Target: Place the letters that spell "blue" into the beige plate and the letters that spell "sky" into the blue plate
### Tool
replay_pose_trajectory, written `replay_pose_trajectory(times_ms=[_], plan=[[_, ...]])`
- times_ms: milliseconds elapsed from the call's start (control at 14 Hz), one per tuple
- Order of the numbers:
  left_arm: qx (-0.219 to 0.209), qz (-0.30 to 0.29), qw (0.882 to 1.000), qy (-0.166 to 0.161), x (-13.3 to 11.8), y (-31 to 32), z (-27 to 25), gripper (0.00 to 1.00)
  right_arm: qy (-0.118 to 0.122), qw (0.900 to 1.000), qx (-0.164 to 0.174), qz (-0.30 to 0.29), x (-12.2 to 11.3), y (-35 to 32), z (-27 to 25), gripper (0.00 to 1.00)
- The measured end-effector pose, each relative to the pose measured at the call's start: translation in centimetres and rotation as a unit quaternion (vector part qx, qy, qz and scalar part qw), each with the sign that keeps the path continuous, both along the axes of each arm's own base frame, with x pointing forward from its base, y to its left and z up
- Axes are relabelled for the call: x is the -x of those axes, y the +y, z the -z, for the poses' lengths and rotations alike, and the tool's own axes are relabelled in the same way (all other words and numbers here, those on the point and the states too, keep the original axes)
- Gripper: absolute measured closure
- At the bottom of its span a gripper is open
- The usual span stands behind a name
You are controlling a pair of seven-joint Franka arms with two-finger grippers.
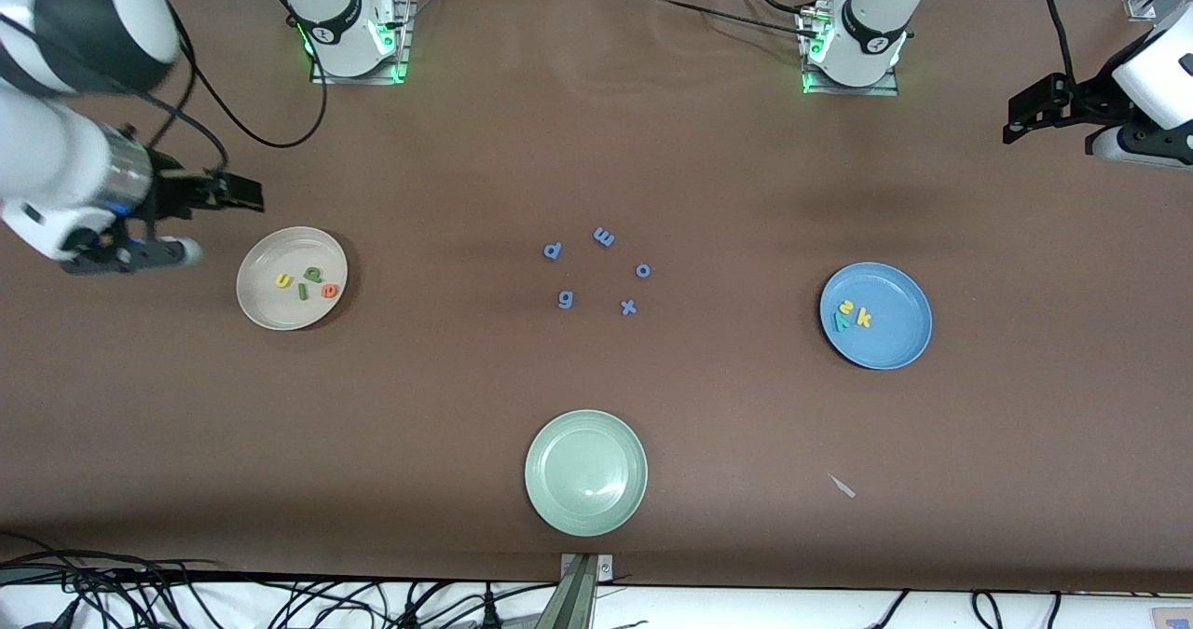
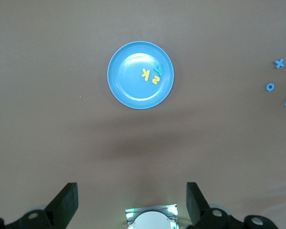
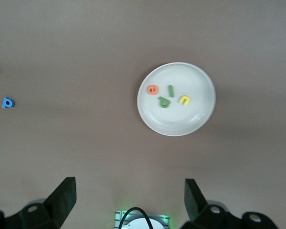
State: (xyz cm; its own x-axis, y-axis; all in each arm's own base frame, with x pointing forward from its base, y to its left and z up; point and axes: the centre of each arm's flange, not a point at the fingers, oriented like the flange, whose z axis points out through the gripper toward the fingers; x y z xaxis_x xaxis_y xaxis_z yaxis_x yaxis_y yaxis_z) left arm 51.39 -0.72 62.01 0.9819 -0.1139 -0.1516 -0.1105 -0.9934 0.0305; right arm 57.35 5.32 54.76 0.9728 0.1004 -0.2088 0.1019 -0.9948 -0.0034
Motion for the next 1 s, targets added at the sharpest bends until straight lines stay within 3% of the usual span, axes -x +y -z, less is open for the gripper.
replay_pose_trajectory(times_ms=[215, 501, 1003], plan=[[0.000, 0.002, 1.000, -0.002, 0.0, -0.2, -0.2, 0.00, -0.032, 0.999, 0.018, -0.002, 1.3, -0.3, -3.0, 0.00], [0.000, 0.005, 1.000, -0.007, -0.3, -0.5, -0.6, 0.00, -0.058, 0.998, 0.019, 0.017, 0.6, -1.9, -3.4, 0.00], [0.001, 0.005, 1.000, -0.007, -0.9, -0.5, -0.5, 0.00, -0.060, 0.997, 0.020, 0.034, 0.4, -3.5, -3.0, 0.00]])
